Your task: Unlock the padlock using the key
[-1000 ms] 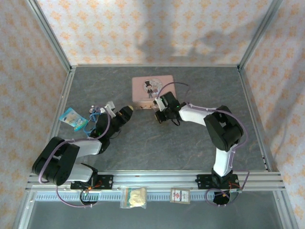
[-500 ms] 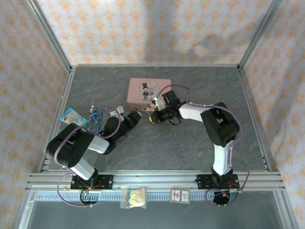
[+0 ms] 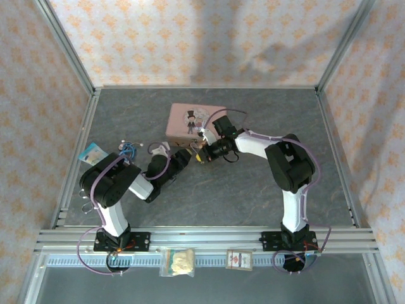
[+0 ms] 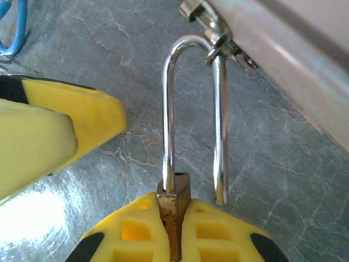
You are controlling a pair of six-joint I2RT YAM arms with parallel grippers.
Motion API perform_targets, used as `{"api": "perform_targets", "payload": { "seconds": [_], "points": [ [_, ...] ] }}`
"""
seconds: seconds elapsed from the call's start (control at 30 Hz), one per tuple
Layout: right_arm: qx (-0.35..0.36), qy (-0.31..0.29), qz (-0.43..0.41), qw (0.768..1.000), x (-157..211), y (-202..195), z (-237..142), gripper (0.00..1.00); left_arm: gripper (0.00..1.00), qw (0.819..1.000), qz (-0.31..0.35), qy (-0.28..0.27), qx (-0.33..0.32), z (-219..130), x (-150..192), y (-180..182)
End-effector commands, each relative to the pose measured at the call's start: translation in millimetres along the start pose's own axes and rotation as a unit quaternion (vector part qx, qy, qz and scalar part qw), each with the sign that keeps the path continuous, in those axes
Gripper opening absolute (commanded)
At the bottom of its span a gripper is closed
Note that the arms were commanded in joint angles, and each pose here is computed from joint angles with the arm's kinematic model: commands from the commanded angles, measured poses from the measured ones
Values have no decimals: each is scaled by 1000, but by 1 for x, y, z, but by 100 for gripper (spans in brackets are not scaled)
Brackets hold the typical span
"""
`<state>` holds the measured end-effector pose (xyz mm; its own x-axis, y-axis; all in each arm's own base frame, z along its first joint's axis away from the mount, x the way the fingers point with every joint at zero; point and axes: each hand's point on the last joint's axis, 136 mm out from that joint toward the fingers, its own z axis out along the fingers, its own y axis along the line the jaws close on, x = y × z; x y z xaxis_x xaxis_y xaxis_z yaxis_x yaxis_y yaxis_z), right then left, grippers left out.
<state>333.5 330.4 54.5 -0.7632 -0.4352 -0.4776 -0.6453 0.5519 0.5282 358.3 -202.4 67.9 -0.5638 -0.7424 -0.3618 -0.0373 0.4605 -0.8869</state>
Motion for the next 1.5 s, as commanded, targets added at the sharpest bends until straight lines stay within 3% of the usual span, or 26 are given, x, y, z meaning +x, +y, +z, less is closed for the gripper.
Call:
{"api": "perform_targets", "payload": {
  "seconds": [0.0,0.33,0.53,0.7,0.83,0.9,1.0,1.07,1.1,1.13,1.3,1.47],
  "points": [
    [-34,10,-6,999,6,12,4,0,47,998,-16,-55,37,8,-22,-22],
    [-49,2,-1,999,6,17,3,0,40,997,-36,-51,34,32,-15,-9],
    [-54,0,0,999,6,19,4,0,20,998,-37,-48,34,39,-14,-8],
    [-59,-2,0,998,5,21,3,0,15,998,-38,-45,39,44,-12,-8],
    [-58,-2,1,998,6,21,3,0,1,998,-42,-39,41,48,-9,-6],
    [-55,-4,1,998,5,22,0,2,0,998,-41,-41,39,47,-9,-5],
    [-36,-12,7,999,4,20,-7,22,0,998,-38,-44,32,45,-10,-2],
    [-20,-20,15,999,5,19,-14,49,0,998,-35,-46,29,44,-11,-2],
    [-8,-28,17,999,4,19,-20,63,0,998,-34,-46,27,43,-11,-1],
    [5,-37,22,999,4,19,-26,99,0,998,-35,-46,26,43,-11,0],
    [81,-104,61,989,-6,9,-68,100,0,998,-41,-50,29,40,-12,1],
    [170,-205,184,946,-29,-40,-125,100,0,996,-48,-59,41,35,-15,-4]
  ]
}}
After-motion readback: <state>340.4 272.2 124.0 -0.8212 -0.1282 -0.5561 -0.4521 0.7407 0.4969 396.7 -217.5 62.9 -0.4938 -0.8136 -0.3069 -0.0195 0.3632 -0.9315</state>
